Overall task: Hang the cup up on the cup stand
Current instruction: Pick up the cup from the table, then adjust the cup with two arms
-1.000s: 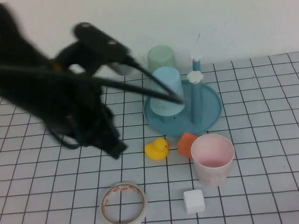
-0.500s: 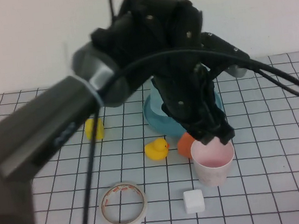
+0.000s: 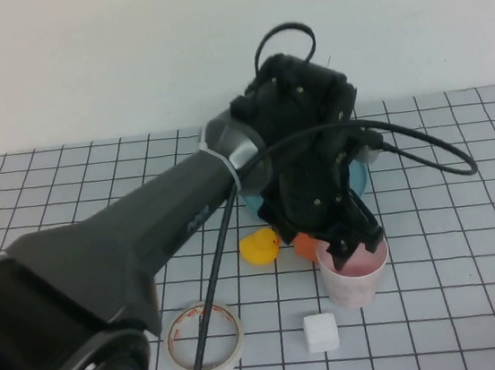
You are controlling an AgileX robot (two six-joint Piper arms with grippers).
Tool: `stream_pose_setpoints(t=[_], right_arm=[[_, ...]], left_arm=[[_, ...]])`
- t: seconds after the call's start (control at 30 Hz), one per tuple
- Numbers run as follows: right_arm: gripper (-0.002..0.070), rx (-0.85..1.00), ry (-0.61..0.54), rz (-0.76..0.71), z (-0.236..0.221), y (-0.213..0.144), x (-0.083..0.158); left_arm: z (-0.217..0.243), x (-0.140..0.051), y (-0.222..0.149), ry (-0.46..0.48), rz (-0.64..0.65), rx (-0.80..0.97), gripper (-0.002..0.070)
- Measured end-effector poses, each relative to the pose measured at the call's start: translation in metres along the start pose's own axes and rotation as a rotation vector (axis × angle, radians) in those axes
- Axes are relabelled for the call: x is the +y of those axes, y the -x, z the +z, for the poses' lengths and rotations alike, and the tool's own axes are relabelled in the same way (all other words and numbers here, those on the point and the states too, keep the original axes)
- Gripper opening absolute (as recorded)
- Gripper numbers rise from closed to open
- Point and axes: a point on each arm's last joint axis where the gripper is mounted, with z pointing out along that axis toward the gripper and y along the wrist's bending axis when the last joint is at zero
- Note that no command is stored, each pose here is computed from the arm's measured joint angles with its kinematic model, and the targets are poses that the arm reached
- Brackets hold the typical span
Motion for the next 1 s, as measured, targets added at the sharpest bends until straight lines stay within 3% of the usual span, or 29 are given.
stream_pose_setpoints(t=[0.17, 0.27, 0.47, 0.53, 0.77, 1.0], right_arm=[[-0.0001, 0.001, 0.003, -0.007, 0.000, 0.000, 0.000], [-0.0001, 0.001, 0.004, -0.005, 0.000, 0.000, 0.000], [-0.0001, 0.003, 0.004, -0.005, 0.000, 0.000, 0.000], [-0.0001, 0.003, 0.004, -0.005, 0.000, 0.000, 0.000], [-0.0001, 0.009, 0.006, -0.004, 0.000, -0.001, 0.001], [-0.0001, 0.015, 0.008, -0.003, 0.000, -0.001, 0.001]], left_arm=[[0.022, -0.002, 0.003, -0.031, -0.037, 0.017, 0.0529], [0.028, -0.003, 0.004, -0.036, -0.043, 0.016, 0.0450], [0.029, -0.001, 0.005, -0.015, -0.029, 0.010, 0.0113], [0.029, -0.001, 0.005, -0.013, -0.021, 0.009, 0.0048], [0.012, -0.001, 0.007, -0.017, 0.043, -0.038, 0.0007], [-0.083, 0.015, 0.001, 0.112, 0.130, -0.268, 0.0006]])
